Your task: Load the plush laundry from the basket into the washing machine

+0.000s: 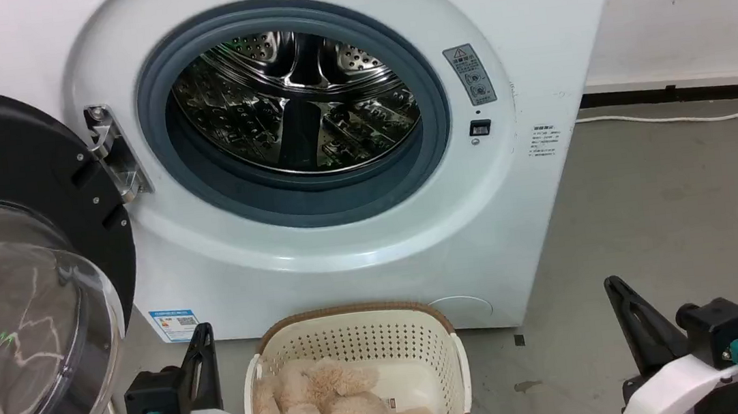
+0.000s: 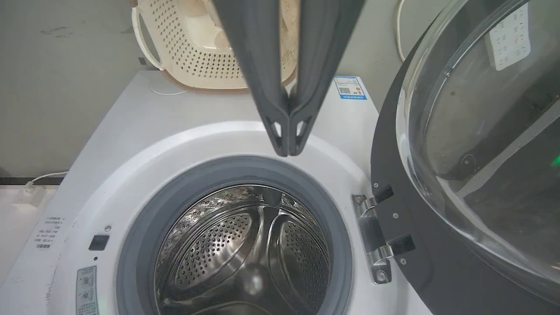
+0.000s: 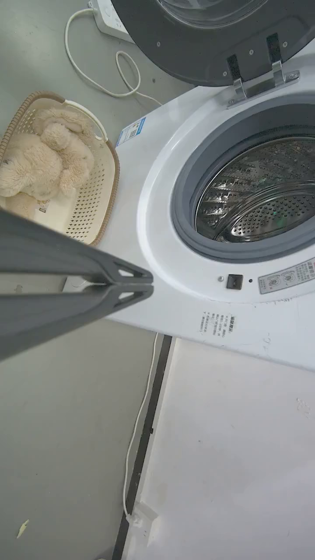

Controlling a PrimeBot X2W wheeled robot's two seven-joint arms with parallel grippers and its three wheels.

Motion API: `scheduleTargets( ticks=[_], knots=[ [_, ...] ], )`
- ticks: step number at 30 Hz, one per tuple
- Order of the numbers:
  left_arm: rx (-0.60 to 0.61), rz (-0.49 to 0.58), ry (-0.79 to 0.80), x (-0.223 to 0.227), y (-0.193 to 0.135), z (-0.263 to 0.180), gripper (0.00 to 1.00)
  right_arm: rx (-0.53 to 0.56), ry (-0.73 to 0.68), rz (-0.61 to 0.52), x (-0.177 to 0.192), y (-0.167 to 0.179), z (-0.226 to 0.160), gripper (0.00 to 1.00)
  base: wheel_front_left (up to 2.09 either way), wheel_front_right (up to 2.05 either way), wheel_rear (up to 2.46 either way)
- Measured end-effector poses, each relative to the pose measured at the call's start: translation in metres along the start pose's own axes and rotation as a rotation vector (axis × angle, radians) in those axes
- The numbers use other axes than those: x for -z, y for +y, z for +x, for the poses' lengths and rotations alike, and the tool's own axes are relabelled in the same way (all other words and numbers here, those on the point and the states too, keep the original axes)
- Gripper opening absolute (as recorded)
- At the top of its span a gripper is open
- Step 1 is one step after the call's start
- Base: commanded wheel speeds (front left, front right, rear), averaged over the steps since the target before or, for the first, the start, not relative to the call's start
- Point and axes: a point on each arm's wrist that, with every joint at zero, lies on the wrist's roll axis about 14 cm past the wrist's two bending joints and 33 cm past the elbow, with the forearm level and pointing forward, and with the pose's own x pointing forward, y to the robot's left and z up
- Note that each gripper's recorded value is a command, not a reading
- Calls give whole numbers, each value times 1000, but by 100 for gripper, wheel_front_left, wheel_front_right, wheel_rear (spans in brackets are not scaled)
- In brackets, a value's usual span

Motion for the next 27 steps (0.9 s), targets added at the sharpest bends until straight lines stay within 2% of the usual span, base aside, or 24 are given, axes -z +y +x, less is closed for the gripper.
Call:
scheduleTargets(
  ticks=[27],
  knots=[
    [0, 0, 0, 0, 0, 0, 0, 0, 0, 0, 0, 0, 0, 0, 0, 0, 0]
  ],
)
